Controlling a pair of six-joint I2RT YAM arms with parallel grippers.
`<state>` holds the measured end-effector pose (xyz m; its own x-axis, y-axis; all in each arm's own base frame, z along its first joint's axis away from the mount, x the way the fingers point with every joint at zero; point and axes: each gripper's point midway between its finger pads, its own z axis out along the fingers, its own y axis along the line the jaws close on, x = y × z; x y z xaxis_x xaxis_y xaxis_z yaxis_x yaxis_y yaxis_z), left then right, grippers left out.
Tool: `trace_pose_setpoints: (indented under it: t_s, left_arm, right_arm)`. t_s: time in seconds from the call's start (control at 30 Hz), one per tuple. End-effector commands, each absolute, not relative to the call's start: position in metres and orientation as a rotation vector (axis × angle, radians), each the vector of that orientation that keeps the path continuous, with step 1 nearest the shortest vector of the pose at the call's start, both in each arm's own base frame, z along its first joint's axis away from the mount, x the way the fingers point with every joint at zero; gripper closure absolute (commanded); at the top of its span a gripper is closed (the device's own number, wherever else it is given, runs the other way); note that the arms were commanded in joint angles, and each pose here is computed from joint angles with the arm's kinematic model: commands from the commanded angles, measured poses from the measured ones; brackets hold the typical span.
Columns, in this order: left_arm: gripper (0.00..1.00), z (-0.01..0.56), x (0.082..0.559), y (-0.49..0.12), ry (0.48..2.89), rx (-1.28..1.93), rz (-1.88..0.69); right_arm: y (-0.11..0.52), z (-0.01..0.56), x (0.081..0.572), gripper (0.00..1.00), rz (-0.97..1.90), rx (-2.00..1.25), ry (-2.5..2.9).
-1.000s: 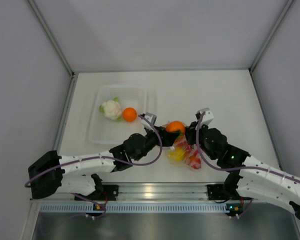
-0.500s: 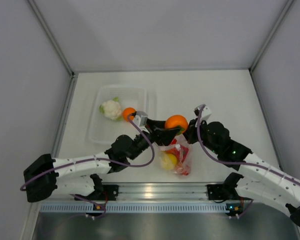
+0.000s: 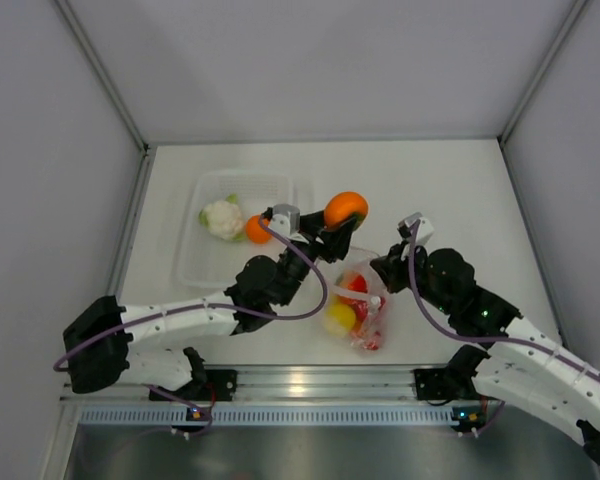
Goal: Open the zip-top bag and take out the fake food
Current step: Pick up the fake fruit from the zipper food storage bag, then place the fake fruit in the bin.
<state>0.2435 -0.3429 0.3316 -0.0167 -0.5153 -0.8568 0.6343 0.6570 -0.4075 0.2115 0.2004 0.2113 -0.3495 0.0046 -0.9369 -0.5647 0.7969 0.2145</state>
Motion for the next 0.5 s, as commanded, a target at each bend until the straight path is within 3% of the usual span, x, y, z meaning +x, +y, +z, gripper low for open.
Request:
trace_pose_setpoints:
  t_s: [0.0,0.23,0.37,0.47]
  left_arm:
    - [1.00,0.370,0.264,-0.323,1.267,-0.046,-0.804]
    - [1.00,0.348,0.293,-0.273,1.464,-0.237,-0.460]
    - [1.00,0.305,0.299,-0.232,1.619,-0.220,-0.277]
    - [1.00,0.264,0.315,-0.202,1.760,-0.324,-0.305]
  right_arm:
    - [0.191,0.212,0.214,1.00,0.560,-0.423,1.871]
    - [0.155,0.220,0.226,1.00,0.403,-0.201,1.909]
    - [0.130,0.237,0.230,1.00,0.302,-0.109,1.883]
    - [0.118,0.247,0.229,1.00,0.244,-0.095,1.876]
